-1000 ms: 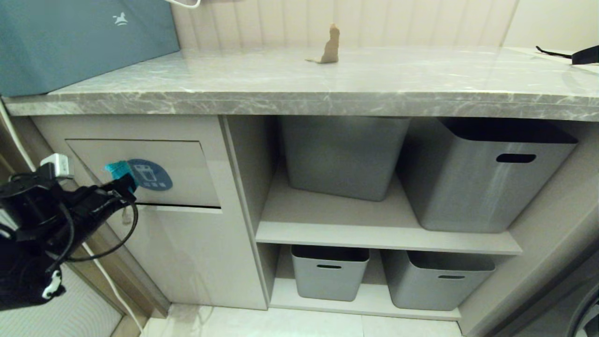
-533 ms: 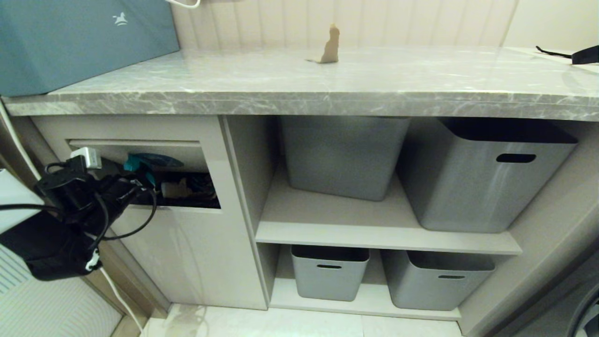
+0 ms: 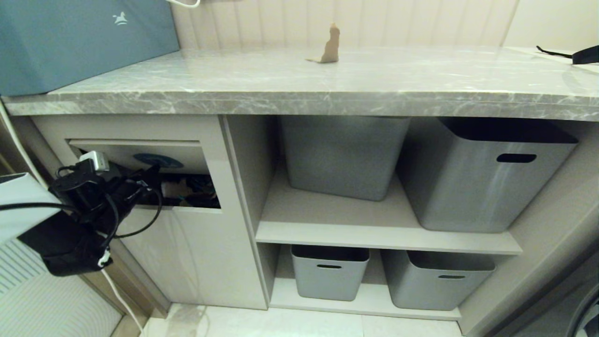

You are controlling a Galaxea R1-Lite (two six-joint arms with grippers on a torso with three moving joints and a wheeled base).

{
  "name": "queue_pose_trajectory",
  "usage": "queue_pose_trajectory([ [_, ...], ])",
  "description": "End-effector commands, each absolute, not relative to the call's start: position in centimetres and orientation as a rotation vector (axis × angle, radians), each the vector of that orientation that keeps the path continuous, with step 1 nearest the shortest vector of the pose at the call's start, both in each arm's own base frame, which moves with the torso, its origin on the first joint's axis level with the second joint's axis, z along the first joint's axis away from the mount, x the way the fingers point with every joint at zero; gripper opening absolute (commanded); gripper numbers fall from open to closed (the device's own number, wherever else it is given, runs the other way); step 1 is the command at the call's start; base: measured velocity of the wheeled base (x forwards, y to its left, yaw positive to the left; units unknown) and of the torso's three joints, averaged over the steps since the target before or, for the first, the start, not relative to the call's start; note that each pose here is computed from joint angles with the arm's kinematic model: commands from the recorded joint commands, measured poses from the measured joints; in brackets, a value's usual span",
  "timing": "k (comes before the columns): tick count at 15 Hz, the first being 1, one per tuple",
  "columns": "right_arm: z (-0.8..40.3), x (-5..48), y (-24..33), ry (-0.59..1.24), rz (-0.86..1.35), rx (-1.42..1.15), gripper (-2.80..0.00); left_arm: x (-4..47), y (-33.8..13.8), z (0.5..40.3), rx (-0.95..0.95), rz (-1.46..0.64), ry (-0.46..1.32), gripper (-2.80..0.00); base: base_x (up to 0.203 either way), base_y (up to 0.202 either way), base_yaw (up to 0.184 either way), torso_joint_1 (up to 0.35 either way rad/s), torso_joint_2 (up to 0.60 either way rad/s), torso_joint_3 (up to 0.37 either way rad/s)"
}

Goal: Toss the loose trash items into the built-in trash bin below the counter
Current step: Put the garbage in the trash can

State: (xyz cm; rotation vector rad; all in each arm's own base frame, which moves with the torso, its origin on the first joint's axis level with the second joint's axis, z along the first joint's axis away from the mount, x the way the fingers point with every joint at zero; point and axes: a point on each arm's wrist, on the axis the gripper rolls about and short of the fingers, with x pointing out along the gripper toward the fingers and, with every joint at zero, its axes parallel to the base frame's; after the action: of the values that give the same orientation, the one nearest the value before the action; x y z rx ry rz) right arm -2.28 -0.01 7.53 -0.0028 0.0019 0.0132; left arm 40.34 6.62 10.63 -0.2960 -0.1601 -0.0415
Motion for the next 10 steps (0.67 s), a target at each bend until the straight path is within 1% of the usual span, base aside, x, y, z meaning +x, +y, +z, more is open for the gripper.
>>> queue_pose_trajectory([
  [1,7.5,-2.3,0.0,0.000,0.014,-0.003,-2.80,40.9,6.5,10.6,-0.307,-0.050,-0.177,0.00,0.000,0.000,0.000,0.000,0.00,0.000],
  [6,7.5,-2.3,0.0,0.000,0.014,-0.003,-2.80,42.1,5.6,10.6,-0.305,-0.081,-0.201,0.00,0.000,0.000,0.000,0.000,0.00,0.000],
  [10,7.5,-2.3,0.0,0.000,0.014,-0.003,-2.80,41.2,5.2,11.7,-0.314,-0.063,-0.210,0.00,0.000,0.000,0.000,0.000,0.00,0.000],
])
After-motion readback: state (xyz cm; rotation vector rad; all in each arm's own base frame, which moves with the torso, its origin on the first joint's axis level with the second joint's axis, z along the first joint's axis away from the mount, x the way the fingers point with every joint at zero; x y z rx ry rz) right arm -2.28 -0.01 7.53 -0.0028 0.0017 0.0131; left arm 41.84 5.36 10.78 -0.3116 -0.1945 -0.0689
